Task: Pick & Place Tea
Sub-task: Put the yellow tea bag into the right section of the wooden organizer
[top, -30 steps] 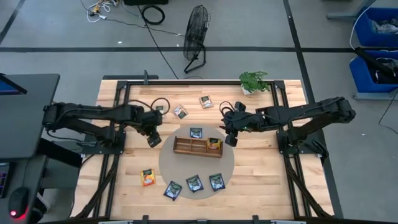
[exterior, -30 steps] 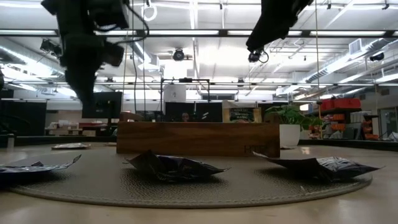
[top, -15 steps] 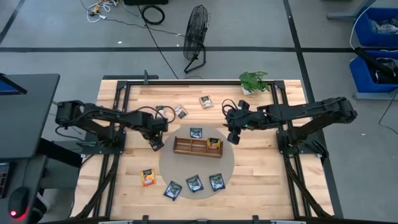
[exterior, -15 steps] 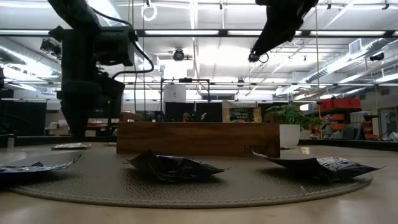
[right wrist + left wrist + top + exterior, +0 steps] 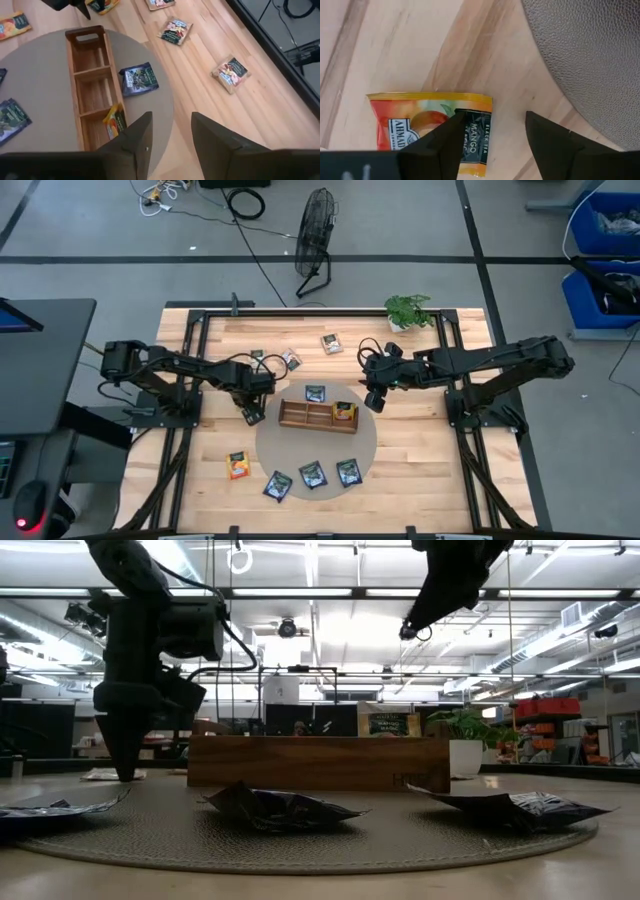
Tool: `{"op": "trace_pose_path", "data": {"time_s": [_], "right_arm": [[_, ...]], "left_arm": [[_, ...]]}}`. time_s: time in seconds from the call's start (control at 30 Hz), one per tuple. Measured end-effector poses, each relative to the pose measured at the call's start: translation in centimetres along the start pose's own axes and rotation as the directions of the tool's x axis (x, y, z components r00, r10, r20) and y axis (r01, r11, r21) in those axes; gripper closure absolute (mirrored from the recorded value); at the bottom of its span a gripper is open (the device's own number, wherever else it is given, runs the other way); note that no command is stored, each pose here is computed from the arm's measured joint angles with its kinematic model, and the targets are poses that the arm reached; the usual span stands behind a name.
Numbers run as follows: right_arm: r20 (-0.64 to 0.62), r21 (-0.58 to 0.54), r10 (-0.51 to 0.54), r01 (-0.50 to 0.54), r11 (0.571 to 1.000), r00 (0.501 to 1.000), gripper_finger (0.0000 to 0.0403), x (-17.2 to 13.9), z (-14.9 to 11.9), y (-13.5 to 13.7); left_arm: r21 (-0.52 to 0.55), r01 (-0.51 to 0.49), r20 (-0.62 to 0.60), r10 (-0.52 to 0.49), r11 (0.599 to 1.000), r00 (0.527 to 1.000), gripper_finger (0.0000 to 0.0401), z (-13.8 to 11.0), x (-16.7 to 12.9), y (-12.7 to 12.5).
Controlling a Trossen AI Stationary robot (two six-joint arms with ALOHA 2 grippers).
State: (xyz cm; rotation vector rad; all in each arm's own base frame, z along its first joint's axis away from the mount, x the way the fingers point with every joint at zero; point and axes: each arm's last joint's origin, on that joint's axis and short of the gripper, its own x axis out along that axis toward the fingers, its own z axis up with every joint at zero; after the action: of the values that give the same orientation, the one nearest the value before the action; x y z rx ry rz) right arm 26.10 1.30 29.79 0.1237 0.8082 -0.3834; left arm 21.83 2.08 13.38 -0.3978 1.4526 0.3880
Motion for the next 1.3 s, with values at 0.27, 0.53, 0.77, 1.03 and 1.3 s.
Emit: {"op": "trace_pose_path", "data": {"time_s": [0.27, 0.53, 0.77, 1.03, 1.3], "right_arm": [[-0.004, 0.023, 0.024, -0.024, 0.999, 1.000, 0.0262, 0.0, 0.0, 0.1], [-0.004, 0.031, 0.021, -0.020, 0.999, 1.000, 0.0262, 0.0, 0.1, -0.1], [0.002, 0.056, 0.023, -0.023, 0.998, 1.000, 0.0262, 0.0, 0.1, 0.0], [0.071, 0.078, 0.056, -0.061, 0.995, 0.996, 0.0262, 0.0, 0.8, 0.2], [0.186, 0.103, 0.136, -0.157, 0.982, 0.973, 0.0262, -0.2, 2.1, 0.8]], "left_arm": [[0.057, 0.006, 0.003, -0.006, 0.998, 1.000, 0.0280, 0.1, 0.0, 0.2], [0.067, 0.068, 0.003, -0.068, 0.995, 0.998, 0.0395, 0.3, 0.0, 0.2], [0.003, 0.196, 0.035, -0.196, 0.981, 0.980, 0.0399, -0.2, -1.8, 0.1], [-0.197, 0.441, 0.253, -0.389, 0.876, 0.886, 0.0400, -0.7, -6.6, 0.7], [-0.217, 0.728, 0.658, -0.453, 0.650, 0.601, 0.0400, -1.0, -12.7, 1.7]]}}
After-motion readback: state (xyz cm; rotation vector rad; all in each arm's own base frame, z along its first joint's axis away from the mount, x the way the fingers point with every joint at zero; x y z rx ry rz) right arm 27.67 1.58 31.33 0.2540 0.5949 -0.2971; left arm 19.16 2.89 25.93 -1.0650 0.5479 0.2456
